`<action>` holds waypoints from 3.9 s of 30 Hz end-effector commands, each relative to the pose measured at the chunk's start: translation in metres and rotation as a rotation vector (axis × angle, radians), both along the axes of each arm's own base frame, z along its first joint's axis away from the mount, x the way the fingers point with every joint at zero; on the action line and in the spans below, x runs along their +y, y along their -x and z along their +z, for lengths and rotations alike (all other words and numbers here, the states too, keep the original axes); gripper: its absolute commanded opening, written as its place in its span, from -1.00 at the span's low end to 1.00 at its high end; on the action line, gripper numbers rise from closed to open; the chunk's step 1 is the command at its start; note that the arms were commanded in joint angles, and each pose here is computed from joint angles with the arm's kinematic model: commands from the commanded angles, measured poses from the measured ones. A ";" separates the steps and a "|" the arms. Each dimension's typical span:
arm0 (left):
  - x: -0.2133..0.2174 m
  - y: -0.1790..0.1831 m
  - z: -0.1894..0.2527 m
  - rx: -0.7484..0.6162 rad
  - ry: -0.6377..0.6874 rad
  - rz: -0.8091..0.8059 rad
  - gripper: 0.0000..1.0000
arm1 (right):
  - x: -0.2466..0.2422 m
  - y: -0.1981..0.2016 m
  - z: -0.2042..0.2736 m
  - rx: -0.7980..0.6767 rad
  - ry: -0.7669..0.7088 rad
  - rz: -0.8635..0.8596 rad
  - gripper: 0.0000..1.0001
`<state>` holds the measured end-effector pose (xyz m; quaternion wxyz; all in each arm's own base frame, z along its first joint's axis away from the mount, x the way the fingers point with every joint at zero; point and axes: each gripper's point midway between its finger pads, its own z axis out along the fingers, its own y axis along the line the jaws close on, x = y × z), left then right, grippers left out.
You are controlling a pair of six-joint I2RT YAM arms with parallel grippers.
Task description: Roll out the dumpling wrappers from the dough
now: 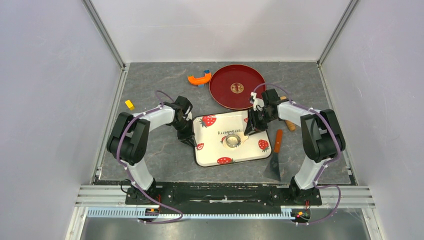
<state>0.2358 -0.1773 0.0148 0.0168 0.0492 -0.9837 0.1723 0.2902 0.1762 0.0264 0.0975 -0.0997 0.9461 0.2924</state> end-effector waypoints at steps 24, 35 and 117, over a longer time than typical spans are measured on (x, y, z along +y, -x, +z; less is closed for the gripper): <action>0.029 0.008 -0.028 -0.001 -0.197 -0.095 -0.96 | 0.028 -0.028 -0.014 0.029 -0.153 -0.044 -0.79; 0.028 0.008 -0.029 0.001 -0.198 -0.100 -0.96 | 0.051 -0.060 0.014 -0.010 -0.141 0.012 -0.83; 0.025 0.016 -0.032 0.001 -0.215 -0.176 -0.96 | 0.068 -0.009 0.237 -0.429 -0.267 0.190 -0.88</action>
